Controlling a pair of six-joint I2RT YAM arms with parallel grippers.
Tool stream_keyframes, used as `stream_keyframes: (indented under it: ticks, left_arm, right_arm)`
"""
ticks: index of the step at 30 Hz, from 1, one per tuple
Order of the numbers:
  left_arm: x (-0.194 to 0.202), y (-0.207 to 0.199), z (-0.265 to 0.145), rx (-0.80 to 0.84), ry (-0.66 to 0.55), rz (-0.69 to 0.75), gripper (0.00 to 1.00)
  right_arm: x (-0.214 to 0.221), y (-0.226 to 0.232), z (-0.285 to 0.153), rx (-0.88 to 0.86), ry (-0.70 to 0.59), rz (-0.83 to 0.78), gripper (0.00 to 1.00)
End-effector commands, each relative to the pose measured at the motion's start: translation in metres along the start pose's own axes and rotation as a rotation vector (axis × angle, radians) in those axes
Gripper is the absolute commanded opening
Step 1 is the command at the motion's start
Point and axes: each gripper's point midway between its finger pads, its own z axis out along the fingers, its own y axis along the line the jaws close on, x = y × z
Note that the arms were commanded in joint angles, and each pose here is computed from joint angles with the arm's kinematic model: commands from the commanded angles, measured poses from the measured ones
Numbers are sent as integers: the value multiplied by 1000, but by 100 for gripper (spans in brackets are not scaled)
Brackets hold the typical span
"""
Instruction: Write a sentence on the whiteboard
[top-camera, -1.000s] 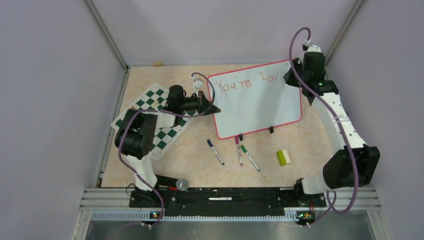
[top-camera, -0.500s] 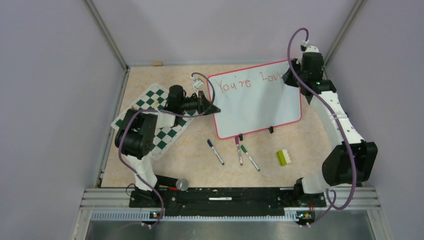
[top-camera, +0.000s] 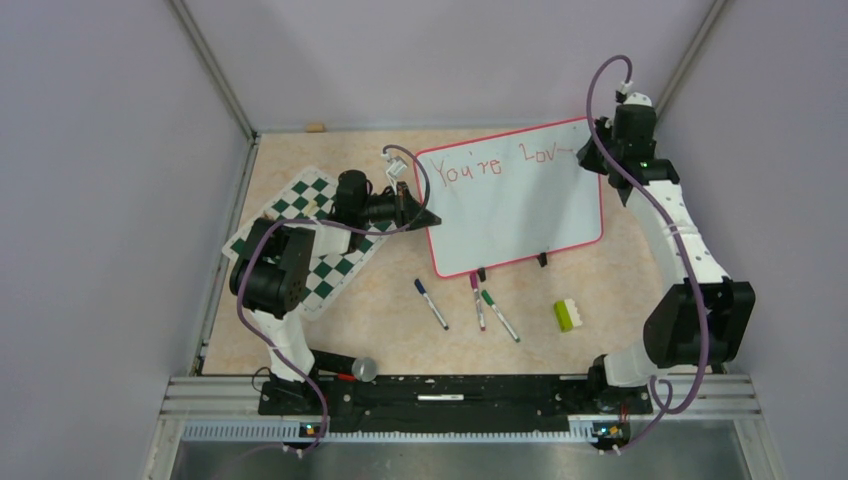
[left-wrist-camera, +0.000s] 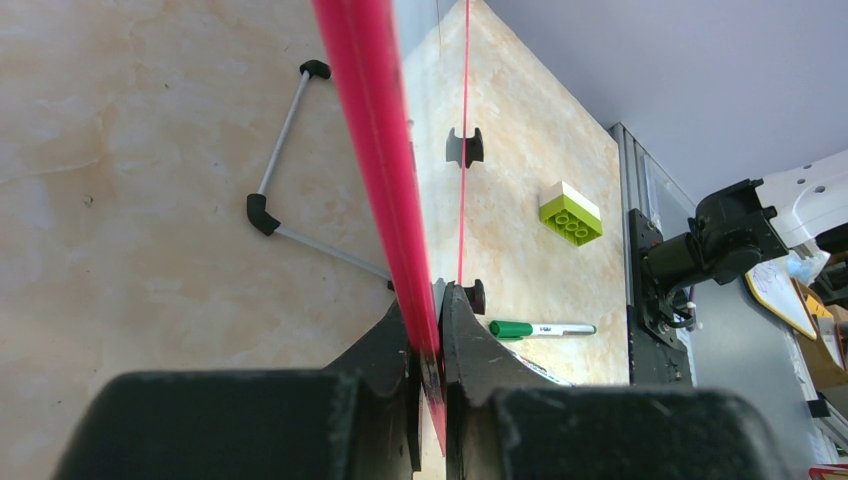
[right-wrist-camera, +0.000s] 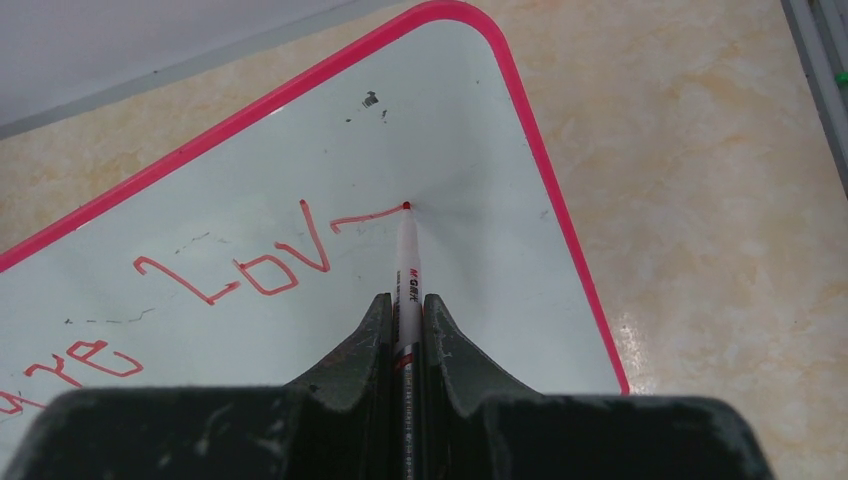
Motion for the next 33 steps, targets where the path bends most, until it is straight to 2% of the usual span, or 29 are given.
stream_keyframes:
  ticks: [1, 19, 33]
  left_arm:
    - [28, 17, 4, -40, 49, 112, 0]
    - [28, 17, 4, -40, 50, 114, 0]
    - [28, 17, 4, -41, 50, 114, 0]
  right_arm:
    - [-14, 7, 3, -36, -38, 12, 0]
    - [-32, 27, 1, -126, -71, 7, 0]
    - [-1, 28, -3, -162, 4, 5, 0]
